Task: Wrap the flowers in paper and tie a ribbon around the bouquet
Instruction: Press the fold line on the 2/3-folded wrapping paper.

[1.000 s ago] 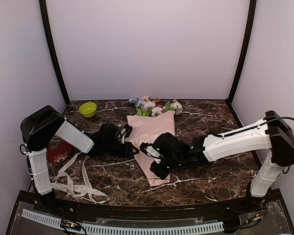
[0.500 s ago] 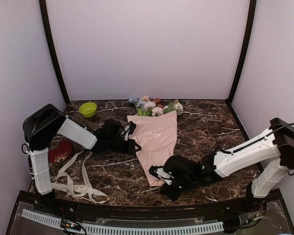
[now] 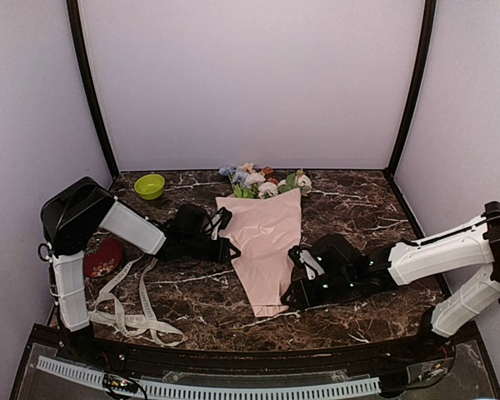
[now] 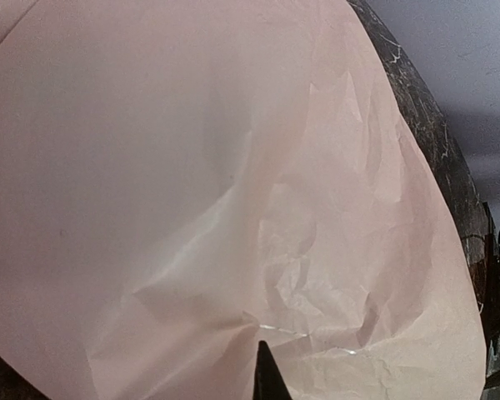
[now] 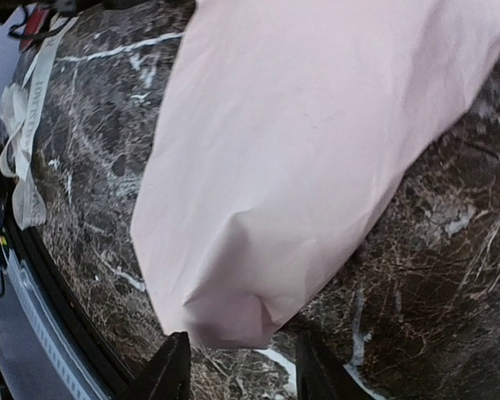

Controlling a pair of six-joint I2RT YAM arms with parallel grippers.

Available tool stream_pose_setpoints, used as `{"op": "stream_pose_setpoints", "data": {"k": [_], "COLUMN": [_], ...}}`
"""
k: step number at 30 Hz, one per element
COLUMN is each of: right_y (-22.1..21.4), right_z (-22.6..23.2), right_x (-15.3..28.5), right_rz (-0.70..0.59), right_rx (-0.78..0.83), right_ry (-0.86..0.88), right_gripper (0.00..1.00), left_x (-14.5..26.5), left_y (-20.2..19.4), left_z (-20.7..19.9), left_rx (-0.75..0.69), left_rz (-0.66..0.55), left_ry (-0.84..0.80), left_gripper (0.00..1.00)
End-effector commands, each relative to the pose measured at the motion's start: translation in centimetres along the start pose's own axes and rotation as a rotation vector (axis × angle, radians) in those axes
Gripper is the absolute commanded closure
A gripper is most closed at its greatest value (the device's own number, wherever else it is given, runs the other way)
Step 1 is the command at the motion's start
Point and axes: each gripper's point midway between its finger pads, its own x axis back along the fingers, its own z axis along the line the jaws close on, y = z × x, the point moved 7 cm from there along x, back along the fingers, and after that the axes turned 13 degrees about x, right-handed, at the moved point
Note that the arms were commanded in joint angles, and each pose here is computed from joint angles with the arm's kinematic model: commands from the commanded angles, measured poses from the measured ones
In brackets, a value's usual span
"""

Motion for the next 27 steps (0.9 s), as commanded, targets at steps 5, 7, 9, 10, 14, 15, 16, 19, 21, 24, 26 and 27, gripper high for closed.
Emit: {"op": "stream_pose_setpoints", "data": {"k": [5,7,9,10,14,15,16,19,21,24,26,27], "right_y": [-1.6,-2.3,-3.0,-3.3,-4.1,-4.2,-4.4,-5.0,-5.2,-4.7,-3.1,-2.2], "right_z": [-0.9,-0.9,-0.8,-0.8,-0.7,-0.7,-0.8,-1.2,-1.1,-0.9,-0.3,0.0], "right_x": [-2.5,-2.6,-2.5,-2.4,-2.2,-2.2,-2.2,-1.9,-1.4,-0.6,0.1,0.6], "right_rz": [0.047,0.049,0.043,0.046,0.055,0.054,0.061,0.079,0.071,0.063,0.027,0.005], "right_rx": [-0.161,-0.184,-0.199,-0.206,-0.216,-0.213,-0.213,-0.215,-0.21,-0.151,-0.103,-0.08], "right_ry": [0.054,0.089,0.125,0.131,0.156,0.155,0.145,0.124,0.135,0.133,0.141,0.138], "right_gripper": [0.62,0.75,0.84,0.88,1.0,1.0,1.0,1.0,1.0,1.0,0.97,0.92], "left_x": [0.1,0.1,0.0,0.0,-0.1,-0.1,-0.2,-0.2,-0.2,-0.3,-0.3,-0.3], "left_y": [-0.9,-0.8,-0.7,-0.5,-0.1,0.0,0.0,0.2,0.2,0.3,0.2,0.2], "left_z": [0.7,0.7,0.6,0.6,0.4,0.4,0.4,0.6,0.6,0.5,0.5,0.5], "left_rx": [0.016,0.017,0.014,0.012,0.008,0.004,-0.001,-0.006,-0.014,-0.021,-0.023,-0.023], "left_rz": [0.025,0.024,0.018,0.01,0.004,0.001,-0.002,-0.004,0.001,0.006,0.012,0.014], "left_ry": [0.007,0.007,0.007,0.009,0.008,0.008,0.011,0.032,0.034,0.037,0.035,0.034], "left_gripper": [1.0,1.0,1.0,1.0,1.0,1.0,1.0,1.0,1.0,1.0,1.0,1.0]}}
